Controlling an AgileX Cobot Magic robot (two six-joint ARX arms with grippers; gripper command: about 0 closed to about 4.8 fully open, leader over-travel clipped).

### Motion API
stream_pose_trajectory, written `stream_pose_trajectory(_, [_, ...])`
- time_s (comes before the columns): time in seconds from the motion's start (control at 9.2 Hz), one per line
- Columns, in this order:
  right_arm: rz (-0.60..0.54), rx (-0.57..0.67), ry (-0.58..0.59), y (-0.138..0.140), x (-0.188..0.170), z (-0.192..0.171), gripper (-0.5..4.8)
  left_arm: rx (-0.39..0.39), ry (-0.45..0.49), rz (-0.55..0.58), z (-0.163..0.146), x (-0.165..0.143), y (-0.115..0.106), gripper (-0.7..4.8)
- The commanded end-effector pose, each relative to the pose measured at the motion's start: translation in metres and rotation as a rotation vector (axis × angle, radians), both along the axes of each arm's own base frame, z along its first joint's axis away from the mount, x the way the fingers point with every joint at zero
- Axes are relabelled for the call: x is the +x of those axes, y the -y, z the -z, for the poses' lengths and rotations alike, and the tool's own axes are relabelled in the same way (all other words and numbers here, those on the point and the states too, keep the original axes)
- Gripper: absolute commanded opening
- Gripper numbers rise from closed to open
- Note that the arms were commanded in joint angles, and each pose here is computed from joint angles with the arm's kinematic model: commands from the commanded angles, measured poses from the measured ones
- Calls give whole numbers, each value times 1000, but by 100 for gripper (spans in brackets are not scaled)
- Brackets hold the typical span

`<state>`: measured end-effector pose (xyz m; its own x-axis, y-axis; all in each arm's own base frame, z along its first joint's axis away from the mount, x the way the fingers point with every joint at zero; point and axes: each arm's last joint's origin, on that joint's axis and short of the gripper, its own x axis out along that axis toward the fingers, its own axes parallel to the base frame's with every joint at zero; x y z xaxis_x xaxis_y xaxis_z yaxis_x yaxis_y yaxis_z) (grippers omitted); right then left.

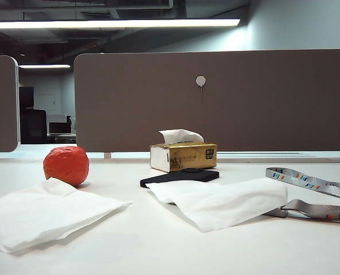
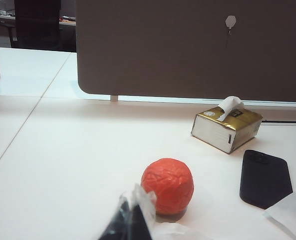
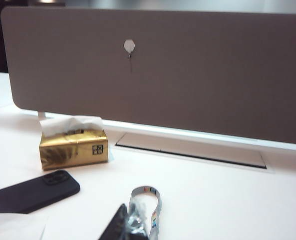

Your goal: Pull out a tissue from the tissue box and use it to cover the ID card on the tabletop.

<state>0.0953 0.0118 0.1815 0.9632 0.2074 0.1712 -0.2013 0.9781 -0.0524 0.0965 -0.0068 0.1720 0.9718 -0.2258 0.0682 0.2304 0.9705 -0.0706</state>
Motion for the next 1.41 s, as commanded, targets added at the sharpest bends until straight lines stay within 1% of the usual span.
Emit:
stream_pose_trajectory(0.11, [22,0,2,1,0,1,-5,2,12,-31,-2,0,-1,-6])
stream_pose_trajectory(0.22, [47,13,-9,1,1,2,-5,-2,11,-80,-2,0,-2,-6])
stream_pose_trajectory(0.33, [73,68,-60,2,1,6,-5,-3,11,-89,-2,0,-2,-6])
stream_pose_trajectory(0.54, [72,74,-73,2,1,7,-5,-3,11,-89,-2,0,-2,-6])
stream_pose_trajectory(0.76, [90,114,-106,3,2,9,-5,-3,11,-89,-2,0,-3,-6])
stream_pose_trajectory(1.09, [87,114,-106,3,2,9,-5,-3,3,-89,-1,0,-3,-6])
stream_pose_trajectory(1.2, [-4,101,-110,0,1,9,-5,-1,-24,-89,1,0,-3,-6])
stream_pose_trajectory(1.41, [-4,101,-110,0,1,9,-5,1,-23,-102,1,0,-3,-6])
